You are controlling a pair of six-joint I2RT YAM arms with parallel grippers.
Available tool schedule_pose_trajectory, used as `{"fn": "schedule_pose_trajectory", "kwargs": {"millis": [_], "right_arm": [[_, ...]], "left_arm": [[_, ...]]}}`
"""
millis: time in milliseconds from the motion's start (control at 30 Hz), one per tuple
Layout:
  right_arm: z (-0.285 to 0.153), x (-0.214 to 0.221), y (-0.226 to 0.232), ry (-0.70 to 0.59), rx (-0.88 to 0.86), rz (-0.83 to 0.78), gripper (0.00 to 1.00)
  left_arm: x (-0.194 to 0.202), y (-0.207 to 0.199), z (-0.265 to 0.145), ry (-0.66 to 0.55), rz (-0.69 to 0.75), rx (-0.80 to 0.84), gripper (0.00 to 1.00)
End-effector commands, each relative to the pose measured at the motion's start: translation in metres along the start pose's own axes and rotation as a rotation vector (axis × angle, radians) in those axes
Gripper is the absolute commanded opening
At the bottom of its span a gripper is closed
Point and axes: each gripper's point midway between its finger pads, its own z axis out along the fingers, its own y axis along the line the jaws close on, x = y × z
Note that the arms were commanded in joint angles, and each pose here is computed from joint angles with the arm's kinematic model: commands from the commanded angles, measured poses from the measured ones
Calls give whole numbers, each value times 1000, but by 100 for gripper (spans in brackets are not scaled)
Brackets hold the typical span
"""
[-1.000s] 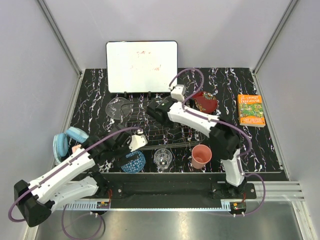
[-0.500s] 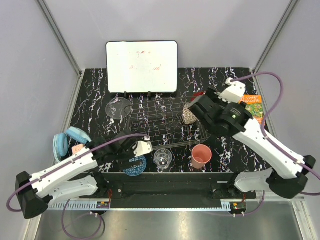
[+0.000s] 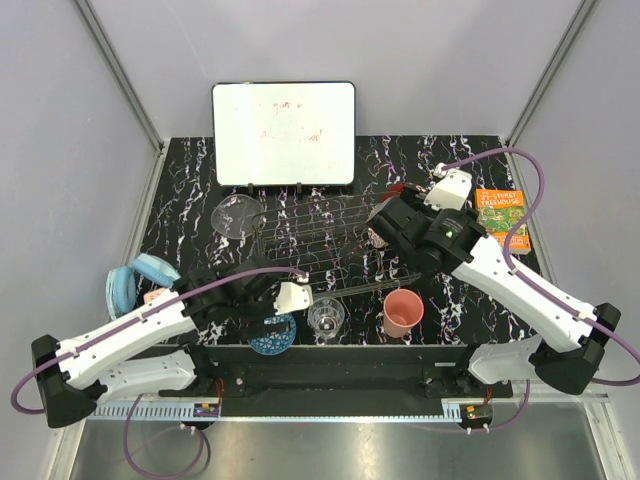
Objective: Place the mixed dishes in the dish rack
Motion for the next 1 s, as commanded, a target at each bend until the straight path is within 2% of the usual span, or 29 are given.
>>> {"fn": "schedule_pose_trajectory", "kwargs": {"millis": [0,100,333,500,633,733,833,967], "right_arm": [[0,2,3,1,-8,6,100],[1,7,1,12,-2,-4,100],[1,15,-7,31,12,9,100],[1,16,-12,36,20,5,100],[0,16,-16,38,22,11,100],[-1,16,-18,37,20,15,100],[-1,18,-21,40,21,17,100],[-1,20,-21,43,23,13,100]], "left_arm": [[-2,-8,-7,-23,-24,41,99],[-13,-24,-14,-60,-44,145,99],[-33,0,8,-85,-89,54,99],[-42,2,23,-85,-148,110,99],[-35,32,36,-67,-243,83,99],[-16,76,38,-48,-375,38,99],[-4,99,39,-28,-417,1,99],[-5,109,36,-36,-417,-32,99]]}}
